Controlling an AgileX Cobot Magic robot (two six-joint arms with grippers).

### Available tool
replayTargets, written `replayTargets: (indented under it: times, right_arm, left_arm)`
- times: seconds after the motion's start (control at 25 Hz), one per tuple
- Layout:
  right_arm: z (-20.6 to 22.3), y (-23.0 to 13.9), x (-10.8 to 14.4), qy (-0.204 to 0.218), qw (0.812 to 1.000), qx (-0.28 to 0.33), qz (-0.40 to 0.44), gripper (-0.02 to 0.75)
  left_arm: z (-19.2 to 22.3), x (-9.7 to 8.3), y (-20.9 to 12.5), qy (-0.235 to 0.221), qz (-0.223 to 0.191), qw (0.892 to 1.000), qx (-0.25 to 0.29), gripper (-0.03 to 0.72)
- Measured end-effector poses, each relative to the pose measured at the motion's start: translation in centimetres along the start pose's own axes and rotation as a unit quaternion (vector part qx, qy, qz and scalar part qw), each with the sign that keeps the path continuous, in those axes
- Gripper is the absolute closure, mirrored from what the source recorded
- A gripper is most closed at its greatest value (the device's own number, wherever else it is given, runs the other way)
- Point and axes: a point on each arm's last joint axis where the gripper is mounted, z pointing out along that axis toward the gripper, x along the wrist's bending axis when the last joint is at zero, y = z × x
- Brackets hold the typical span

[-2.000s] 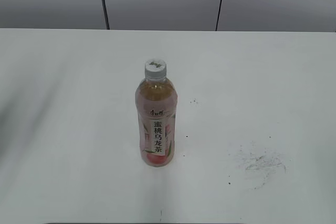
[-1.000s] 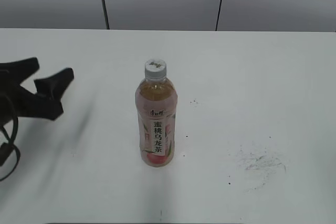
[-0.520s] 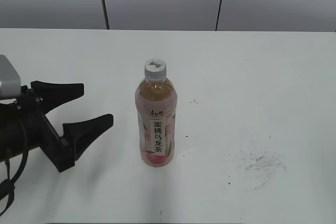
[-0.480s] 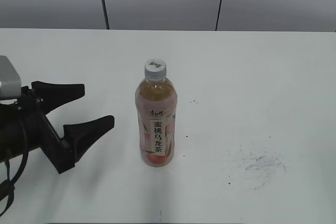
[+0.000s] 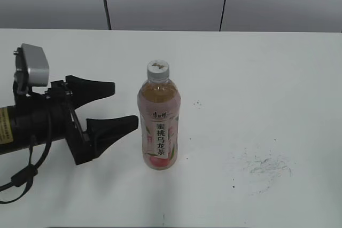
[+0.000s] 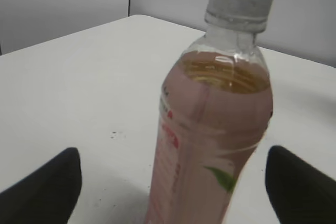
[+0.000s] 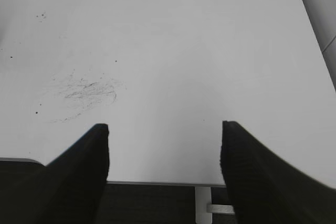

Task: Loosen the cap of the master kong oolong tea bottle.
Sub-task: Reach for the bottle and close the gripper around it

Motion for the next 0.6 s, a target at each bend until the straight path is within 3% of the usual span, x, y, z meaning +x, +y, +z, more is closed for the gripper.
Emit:
replayTargets:
  times: [0.28,0.6]
  right_arm:
    - [0.1,0.1,0.0,0.001,1.000,0.004,0.000,0.236]
    - [0.1,0.1,0.0,0.001,1.000,0.004,0.000,0.236]
  left_arm:
    - [3.2,-0.9,0.7,-0.055,0.023,0.998,-0.008,0.053]
    - [5.8,-0.5,0.9,-0.069,0.029,0.997,-0.020,0.062]
